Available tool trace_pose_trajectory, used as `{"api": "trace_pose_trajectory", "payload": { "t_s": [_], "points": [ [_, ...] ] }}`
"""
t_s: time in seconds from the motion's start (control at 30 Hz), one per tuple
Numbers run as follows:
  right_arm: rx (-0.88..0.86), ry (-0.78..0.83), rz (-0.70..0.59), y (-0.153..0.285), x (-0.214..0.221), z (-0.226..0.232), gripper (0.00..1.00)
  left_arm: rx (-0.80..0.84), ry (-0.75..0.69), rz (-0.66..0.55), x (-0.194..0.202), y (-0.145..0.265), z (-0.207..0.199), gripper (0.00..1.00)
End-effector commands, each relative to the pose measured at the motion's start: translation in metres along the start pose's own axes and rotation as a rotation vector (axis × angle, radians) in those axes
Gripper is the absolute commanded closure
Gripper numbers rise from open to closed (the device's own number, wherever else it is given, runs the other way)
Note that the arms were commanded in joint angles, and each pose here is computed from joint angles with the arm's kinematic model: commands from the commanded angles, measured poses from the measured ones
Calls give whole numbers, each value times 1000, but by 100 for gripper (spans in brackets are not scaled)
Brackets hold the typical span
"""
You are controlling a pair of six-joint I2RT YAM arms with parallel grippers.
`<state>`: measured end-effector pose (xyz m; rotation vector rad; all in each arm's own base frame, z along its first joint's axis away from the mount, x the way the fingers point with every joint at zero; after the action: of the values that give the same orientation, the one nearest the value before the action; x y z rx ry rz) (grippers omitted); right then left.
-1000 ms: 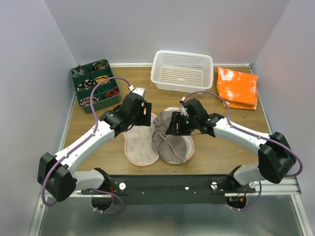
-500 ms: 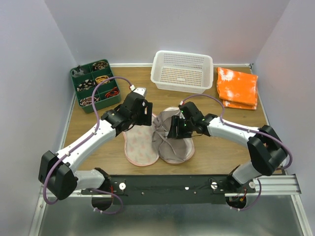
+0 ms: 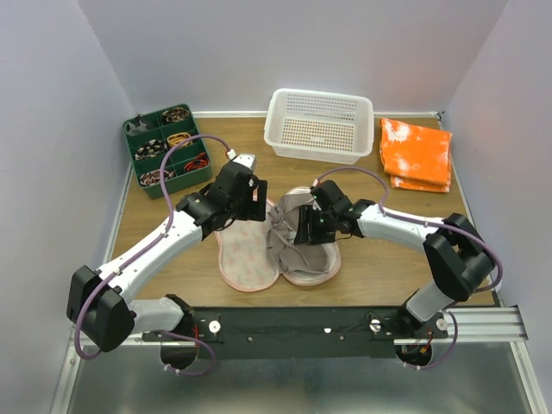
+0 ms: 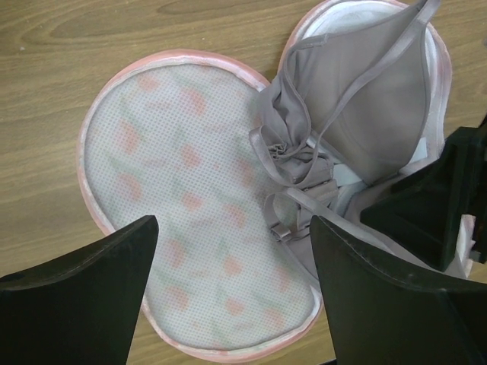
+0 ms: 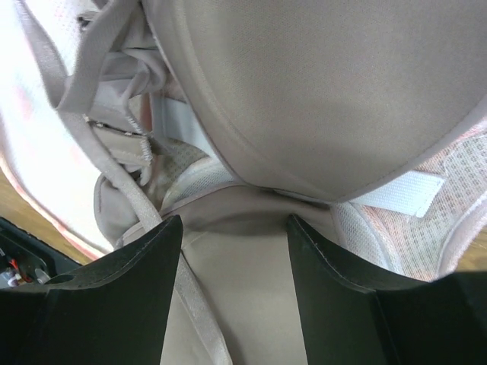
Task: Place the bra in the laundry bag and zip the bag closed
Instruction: Adjust the bra in the laundry bag, then close the laundry bag at the center of the board.
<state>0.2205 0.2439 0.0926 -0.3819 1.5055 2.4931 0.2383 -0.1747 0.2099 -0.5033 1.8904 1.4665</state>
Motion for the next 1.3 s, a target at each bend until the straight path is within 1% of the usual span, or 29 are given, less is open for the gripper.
{"api": "trace_pose_trajectory", "payload": {
  "t_s": [0.0, 0.17, 0.3, 0.43, 0.6, 0.77, 0.87, 0.9, 1.07, 1.17, 1.27],
  "points": [
    [4, 35, -91, 24, -16, 10, 34, -55, -1, -32, -10, 12, 9, 9],
    [-12, 39, -164, 51, -30, 22, 33, -156, 31, 25, -1, 10, 32, 7],
    [-11, 26, -171, 66, -31, 25, 33, -200, 96, 114, 24, 5, 54, 7],
    [27, -17, -168, 74, -22, 15, 33, -154, 155, 167, 44, 3, 55, 7],
    [83, -45, -125, 76, -5, 0, 35, -148, 232, 240, 70, -1, 53, 7],
    [92, -73, -116, 80, 7, -8, 35, -175, 285, 257, 83, 2, 57, 7],
    [81, -67, -128, 81, 5, -7, 35, -183, 301, 252, 86, 0, 61, 7],
    [106, -68, -147, 81, 2, -10, 35, -186, 306, 255, 86, 0, 61, 7],
    [138, -74, -158, 79, -4, -13, 35, -230, 319, 288, 99, -14, 72, 8],
    [164, -123, -229, 84, -13, -16, 35, -230, 341, 317, 99, -23, 79, 9],
    [156, -170, -295, 96, -26, -21, 35, -220, 357, 319, 97, -26, 82, 8]
  ]
}}
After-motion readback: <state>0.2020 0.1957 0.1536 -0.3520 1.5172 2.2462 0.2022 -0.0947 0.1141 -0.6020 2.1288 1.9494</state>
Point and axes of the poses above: each gripper's point midway between its finger pads, its own y axis back along the fingers, its own z axis along the line the jaws close on, x = y × z, the point moved 6 cm from there along y, back along the fingers, and after that the axes turned 4 degrees about -y, right-handed, at the moved point
